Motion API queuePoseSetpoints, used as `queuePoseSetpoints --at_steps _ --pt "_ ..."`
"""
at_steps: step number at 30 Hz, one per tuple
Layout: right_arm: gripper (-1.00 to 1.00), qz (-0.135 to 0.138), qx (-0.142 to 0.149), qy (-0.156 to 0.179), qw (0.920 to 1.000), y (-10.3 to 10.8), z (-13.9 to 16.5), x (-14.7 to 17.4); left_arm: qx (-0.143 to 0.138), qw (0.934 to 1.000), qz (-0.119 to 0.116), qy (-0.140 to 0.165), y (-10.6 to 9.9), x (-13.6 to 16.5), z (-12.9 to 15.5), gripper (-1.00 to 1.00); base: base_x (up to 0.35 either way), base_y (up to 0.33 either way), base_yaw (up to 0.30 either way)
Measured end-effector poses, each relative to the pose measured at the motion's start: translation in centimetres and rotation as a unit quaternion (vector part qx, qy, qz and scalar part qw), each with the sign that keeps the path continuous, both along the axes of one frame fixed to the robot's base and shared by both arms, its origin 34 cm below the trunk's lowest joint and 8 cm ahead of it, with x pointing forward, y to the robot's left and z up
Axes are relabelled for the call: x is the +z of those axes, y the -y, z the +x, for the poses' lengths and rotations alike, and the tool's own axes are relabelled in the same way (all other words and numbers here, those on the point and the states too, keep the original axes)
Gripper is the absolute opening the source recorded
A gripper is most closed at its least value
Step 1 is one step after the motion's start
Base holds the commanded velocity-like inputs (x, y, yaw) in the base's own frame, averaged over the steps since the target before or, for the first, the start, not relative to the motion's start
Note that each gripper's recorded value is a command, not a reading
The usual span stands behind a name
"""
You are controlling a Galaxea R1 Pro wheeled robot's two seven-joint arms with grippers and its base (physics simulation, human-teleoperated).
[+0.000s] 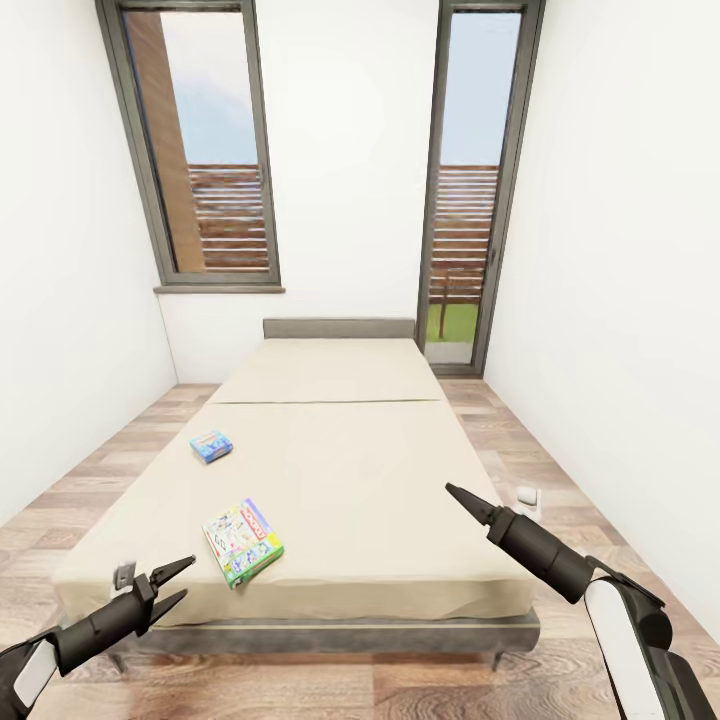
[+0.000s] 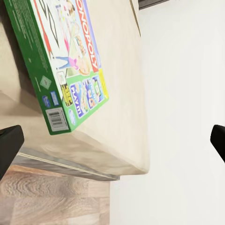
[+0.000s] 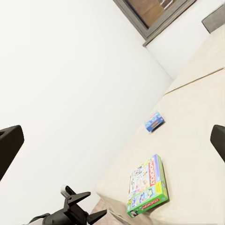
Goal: Put all the toys in the child's room - the three board games (two on the bed and one on the table), the two jigsaw puzzles on the table, and the tennis ball on the table - inside the toy box on the table in the child's room.
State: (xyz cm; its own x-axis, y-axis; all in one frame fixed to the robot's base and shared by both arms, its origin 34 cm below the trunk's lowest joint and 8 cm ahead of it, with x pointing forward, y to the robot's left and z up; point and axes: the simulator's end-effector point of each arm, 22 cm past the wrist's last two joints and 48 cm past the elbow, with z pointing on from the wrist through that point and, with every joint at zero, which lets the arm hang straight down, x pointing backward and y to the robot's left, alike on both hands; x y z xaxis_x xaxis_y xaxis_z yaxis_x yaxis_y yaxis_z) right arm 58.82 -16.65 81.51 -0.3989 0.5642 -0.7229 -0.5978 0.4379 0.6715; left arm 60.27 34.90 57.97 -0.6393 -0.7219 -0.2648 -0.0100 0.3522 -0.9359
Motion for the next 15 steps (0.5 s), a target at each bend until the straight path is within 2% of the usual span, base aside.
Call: queuePoseSetpoints --at_steps 15 --pt "1.0 0.0 0.0 0.0 1.0 0.0 -0.7 -3.2 0.0 1.0 0.001 0.0 0.1 -3.3 -0.7 1.0 0.0 0.0 0.0"
